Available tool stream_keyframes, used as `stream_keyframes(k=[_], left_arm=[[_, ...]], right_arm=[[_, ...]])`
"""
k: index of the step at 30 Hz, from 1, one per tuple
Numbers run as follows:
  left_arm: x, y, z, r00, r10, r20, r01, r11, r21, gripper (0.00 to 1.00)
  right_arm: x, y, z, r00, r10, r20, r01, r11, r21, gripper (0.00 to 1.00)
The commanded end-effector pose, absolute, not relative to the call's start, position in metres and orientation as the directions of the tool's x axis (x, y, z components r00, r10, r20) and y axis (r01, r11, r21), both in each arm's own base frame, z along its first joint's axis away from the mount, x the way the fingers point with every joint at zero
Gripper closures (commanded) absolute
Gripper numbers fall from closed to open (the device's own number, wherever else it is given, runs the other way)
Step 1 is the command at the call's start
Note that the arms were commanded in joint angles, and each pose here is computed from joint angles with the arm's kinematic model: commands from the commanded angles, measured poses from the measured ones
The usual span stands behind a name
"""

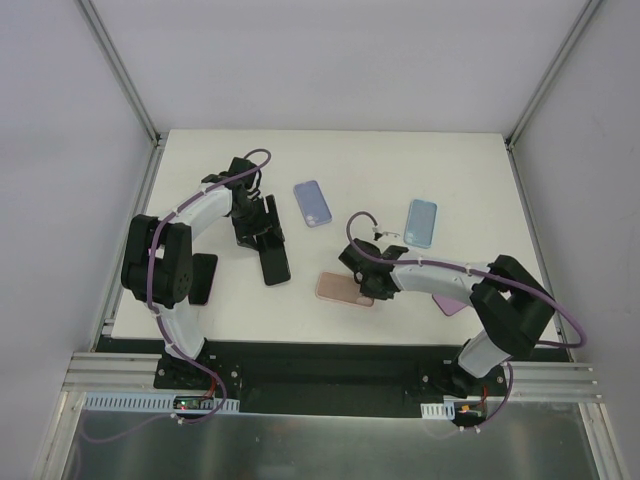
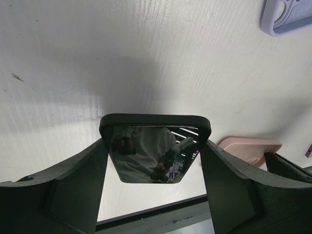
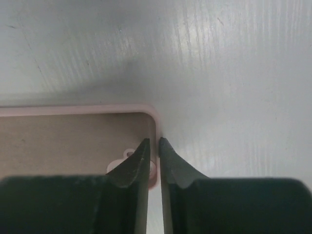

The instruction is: Put the phone into the phone case

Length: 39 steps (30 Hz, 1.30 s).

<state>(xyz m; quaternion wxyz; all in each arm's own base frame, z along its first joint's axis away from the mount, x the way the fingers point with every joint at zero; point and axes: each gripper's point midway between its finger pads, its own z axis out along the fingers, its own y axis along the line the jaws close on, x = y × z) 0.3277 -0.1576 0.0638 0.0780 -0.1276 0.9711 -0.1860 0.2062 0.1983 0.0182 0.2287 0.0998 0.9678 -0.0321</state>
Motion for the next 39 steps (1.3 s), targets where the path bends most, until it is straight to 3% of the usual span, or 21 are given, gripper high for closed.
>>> stream_keyframes(k=[1,6,7,8,13,16,18,25,29,33,36,38,39], left_arm=[[0.326,-0.158,0.080,-0.960,-0.245,-0.138,-0.168,0.894,-0.415,1.00],[0.321,-0.163,0.083,-0.967,-0.222,-0.128,-0.143,0.883,-0.446,1.00],[0.321,-0.162,0.084,-0.964,-0.228,-0.135,-0.148,0.886,-0.440,1.00],[0.317,-0.159,0.080,-0.965,-0.229,-0.131,-0.153,0.891,-0.426,1.00],[0.312,-0.162,0.086,-0.966,-0.213,-0.147,-0.126,0.882,-0.454,1.00],[0.308,-0.164,0.090,-0.968,-0.202,-0.149,-0.108,0.872,-0.477,1.00],[0.302,-0.163,0.088,-0.970,-0.193,-0.149,-0.101,0.874,-0.476,1.00],[0.285,-0.168,0.079,-0.985,-0.141,-0.100,-0.071,0.857,-0.510,1.00],[0.280,-0.177,0.080,-0.990,-0.128,-0.064,-0.071,0.827,-0.558,1.00],[0.282,-0.176,0.084,-0.988,-0.132,-0.081,-0.065,0.831,-0.553,1.00],[0.280,-0.180,0.082,-0.990,-0.128,-0.053,-0.075,0.814,-0.576,1.00],[0.277,-0.179,0.079,-0.991,-0.126,-0.050,-0.075,0.818,-0.570,1.00],[0.276,-0.177,0.080,-0.990,-0.127,-0.058,-0.072,0.822,-0.565,1.00]], right_arm=[[0.208,0.205,0.008,-0.890,0.083,-0.447,0.105,0.994,-0.023,0.94],[0.228,0.220,0.018,-0.841,-0.186,-0.508,-0.178,0.982,-0.065,0.99],[0.238,0.224,0.027,-0.779,-0.350,-0.520,-0.344,0.932,-0.111,0.98],[0.240,0.235,0.034,-0.754,-0.406,-0.517,-0.432,0.899,-0.077,0.97],[0.293,0.249,0.079,-0.558,-0.628,-0.543,-0.690,0.714,-0.118,0.92],[0.279,0.271,0.079,-0.376,-0.767,-0.520,-0.891,0.453,-0.024,0.90],[0.279,0.270,0.070,-0.279,-0.833,-0.478,-0.939,0.341,-0.048,0.90],[0.280,0.299,0.073,-0.022,-0.825,-0.565,-0.995,0.074,-0.071,0.90],[0.277,0.305,0.066,0.027,-0.828,-0.560,-0.999,-0.003,-0.045,0.90],[0.290,0.308,0.067,0.079,-0.835,-0.545,-0.995,-0.033,-0.092,0.85],[0.307,0.313,0.079,0.046,-0.820,-0.571,-0.993,0.026,-0.118,0.70],[0.316,0.315,0.090,-0.021,-0.798,-0.602,-0.987,0.114,-0.117,0.39],[0.322,0.311,0.095,-0.048,-0.790,-0.611,-0.981,0.153,-0.121,0.33]])
